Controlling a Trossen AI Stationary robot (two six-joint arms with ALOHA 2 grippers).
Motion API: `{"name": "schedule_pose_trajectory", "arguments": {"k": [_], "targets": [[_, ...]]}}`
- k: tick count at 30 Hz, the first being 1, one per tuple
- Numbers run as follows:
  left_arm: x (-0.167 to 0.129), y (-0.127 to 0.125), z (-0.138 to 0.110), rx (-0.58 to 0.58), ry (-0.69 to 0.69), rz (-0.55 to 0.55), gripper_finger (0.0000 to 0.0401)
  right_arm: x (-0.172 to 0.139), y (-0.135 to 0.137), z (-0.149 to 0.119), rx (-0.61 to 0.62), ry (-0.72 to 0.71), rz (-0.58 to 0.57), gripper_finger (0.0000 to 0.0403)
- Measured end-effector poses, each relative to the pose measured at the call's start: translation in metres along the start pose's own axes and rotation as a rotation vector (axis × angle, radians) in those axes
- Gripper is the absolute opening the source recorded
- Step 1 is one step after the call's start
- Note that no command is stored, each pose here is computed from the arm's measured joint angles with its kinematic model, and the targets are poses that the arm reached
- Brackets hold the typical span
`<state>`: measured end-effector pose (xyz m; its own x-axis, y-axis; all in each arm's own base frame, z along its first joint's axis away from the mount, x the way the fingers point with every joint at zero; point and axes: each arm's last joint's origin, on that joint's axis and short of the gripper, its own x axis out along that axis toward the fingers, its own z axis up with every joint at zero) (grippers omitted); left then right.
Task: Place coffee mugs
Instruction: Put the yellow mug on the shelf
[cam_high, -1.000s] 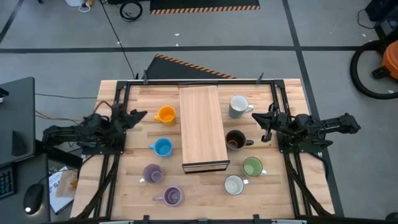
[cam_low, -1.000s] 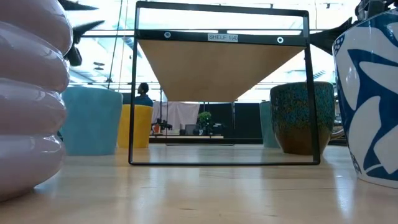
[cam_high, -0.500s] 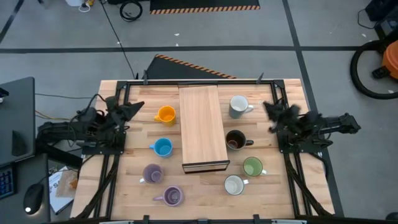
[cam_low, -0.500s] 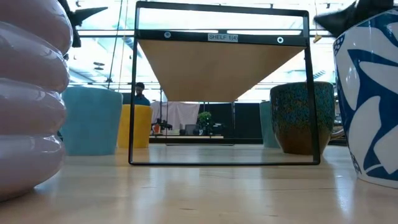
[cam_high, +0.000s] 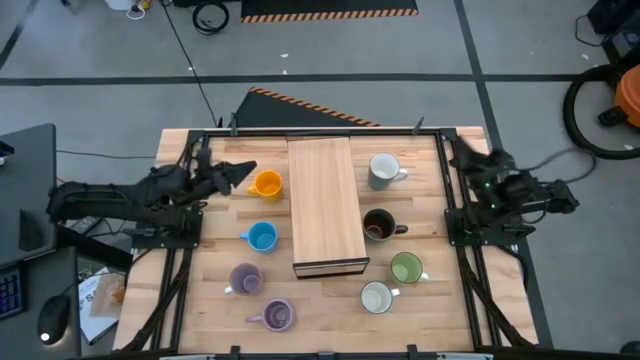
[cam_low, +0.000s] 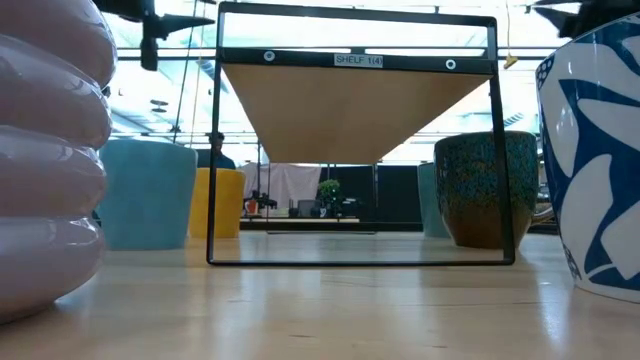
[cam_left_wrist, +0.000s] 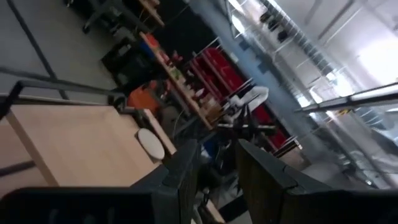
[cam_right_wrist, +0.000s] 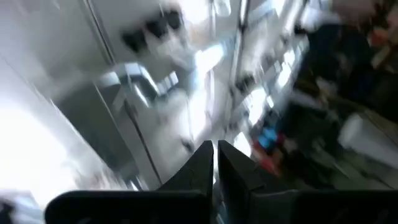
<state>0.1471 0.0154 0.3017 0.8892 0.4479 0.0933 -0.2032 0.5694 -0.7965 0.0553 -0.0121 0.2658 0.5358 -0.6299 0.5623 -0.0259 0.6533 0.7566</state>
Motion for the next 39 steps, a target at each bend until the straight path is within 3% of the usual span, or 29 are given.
{"name": "schedule_pose_trajectory", "arguments": {"k": [3, 7, 14, 21, 25, 30, 33, 35, 39], "targets": [[0.007, -0.008, 0.002, 0.024, 0.046, 0.024, 0.0117, 0.014, 0.012, -0.006, -0.078, 0.168, -0.09, 0.0029], [0.012, -0.019, 0.006, 0.095, 0.136, 0.085, 0.0117, 0.035, 0.037, 0.001, -0.192, 0.265, -0.125, 0.0029], [0.015, -0.033, 0.016, 0.334, 0.351, 0.297, 0.0117, 0.071, 0.081, 0.012, -0.346, 0.306, -0.029, 0.0029], [0.032, -0.031, 0.005, 0.399, 0.546, 0.426, 0.0132, 0.091, 0.109, 0.013, -0.444, 0.337, 0.147, 0.0029], [0.045, -0.024, -0.009, 0.428, 0.635, 0.445, 0.0174, 0.096, 0.115, 0.011, -0.376, 0.341, 0.163, 0.0029], [0.059, -0.015, -0.023, 0.455, 0.752, 0.446, 0.0218, 0.095, 0.118, 0.011, -0.375, 0.378, 0.271, 0.0029], [0.068, -0.006, -0.028, 0.418, 0.841, 0.444, 0.0223, 0.095, 0.121, 0.008, -0.341, 0.423, 0.373, 0.0029], [0.073, -0.003, -0.028, 0.409, 0.891, 0.441, 0.0222, 0.097, 0.121, 0.003, -0.319, 0.447, 0.368, 0.0029], [0.08, -0.006, -0.019, 0.532, 0.948, 0.457, 0.0214, 0.101, 0.116, -0.015, -0.351, 0.5, 0.32, 0.0029]]}}
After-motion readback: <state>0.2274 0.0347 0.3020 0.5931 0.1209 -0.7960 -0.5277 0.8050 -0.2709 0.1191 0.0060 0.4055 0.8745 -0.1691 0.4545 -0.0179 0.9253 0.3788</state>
